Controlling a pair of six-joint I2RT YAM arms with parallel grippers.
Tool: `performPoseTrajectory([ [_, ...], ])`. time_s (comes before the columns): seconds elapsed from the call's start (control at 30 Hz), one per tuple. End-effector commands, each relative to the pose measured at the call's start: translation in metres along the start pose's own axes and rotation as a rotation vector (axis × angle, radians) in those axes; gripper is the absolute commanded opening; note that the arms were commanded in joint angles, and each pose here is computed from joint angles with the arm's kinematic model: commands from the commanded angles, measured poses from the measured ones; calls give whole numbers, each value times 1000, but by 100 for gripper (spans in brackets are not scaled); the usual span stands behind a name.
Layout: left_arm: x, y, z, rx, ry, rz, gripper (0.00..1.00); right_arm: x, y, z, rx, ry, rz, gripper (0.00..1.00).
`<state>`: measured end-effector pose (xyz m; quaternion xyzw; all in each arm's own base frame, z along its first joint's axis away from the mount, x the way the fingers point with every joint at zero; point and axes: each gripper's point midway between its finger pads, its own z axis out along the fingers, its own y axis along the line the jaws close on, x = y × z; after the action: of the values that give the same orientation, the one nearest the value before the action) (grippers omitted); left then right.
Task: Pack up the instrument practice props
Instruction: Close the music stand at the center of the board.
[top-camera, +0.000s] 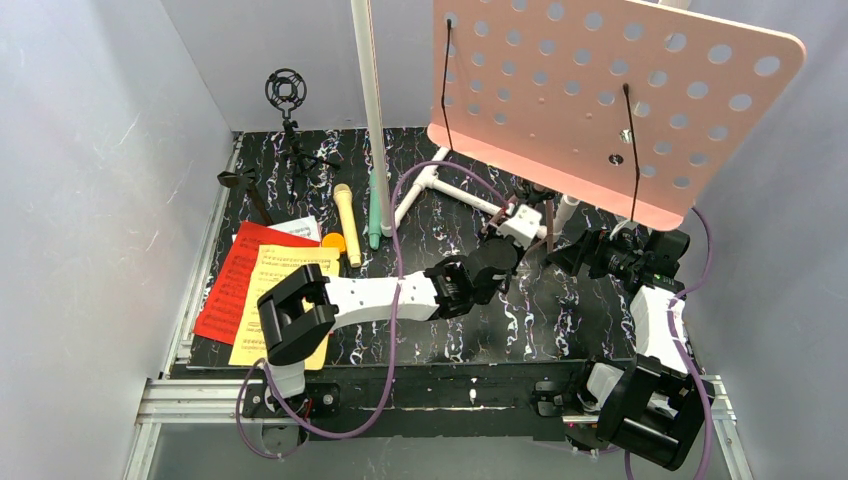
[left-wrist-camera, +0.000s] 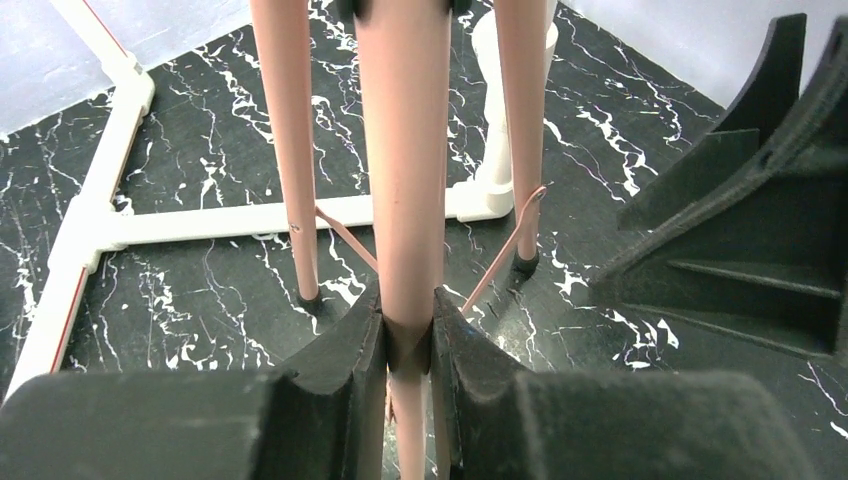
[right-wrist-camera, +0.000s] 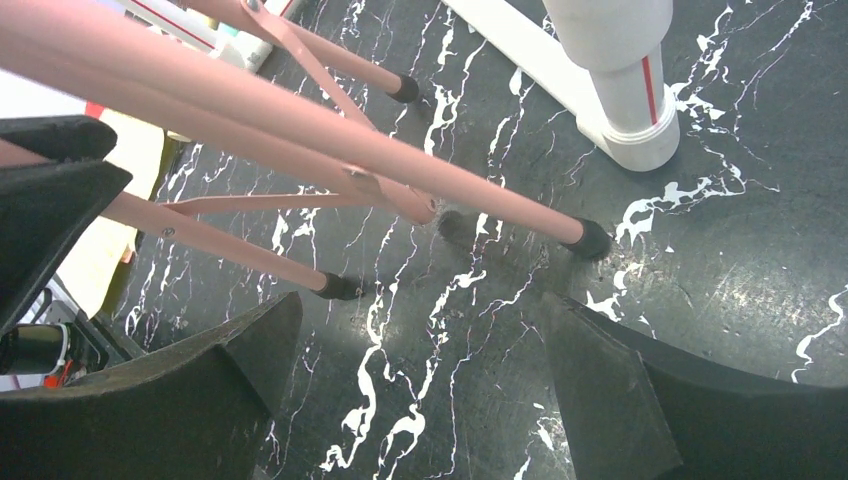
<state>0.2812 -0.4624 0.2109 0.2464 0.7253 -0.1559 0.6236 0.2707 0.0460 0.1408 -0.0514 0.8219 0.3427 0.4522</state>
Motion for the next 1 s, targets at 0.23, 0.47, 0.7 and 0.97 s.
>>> performPoseTrajectory([
  [0.23, -34, -3, -34, -74, 0, -161, 0, -5, 21, -4, -101, -23, -94, 98],
  [0.47, -37, 1, -35, -55, 30, -243, 0, -7, 31, -5, -158, -31, -110, 98],
  [0.7, -42, 1, -38, -2, 40, -279, 0, -9, 42, -6, -229, -43, -177, 98],
  [0.97, -46, 2, -43, 46, 42, -292, 0, -18, 65, -9, -365, -66, -410, 96],
])
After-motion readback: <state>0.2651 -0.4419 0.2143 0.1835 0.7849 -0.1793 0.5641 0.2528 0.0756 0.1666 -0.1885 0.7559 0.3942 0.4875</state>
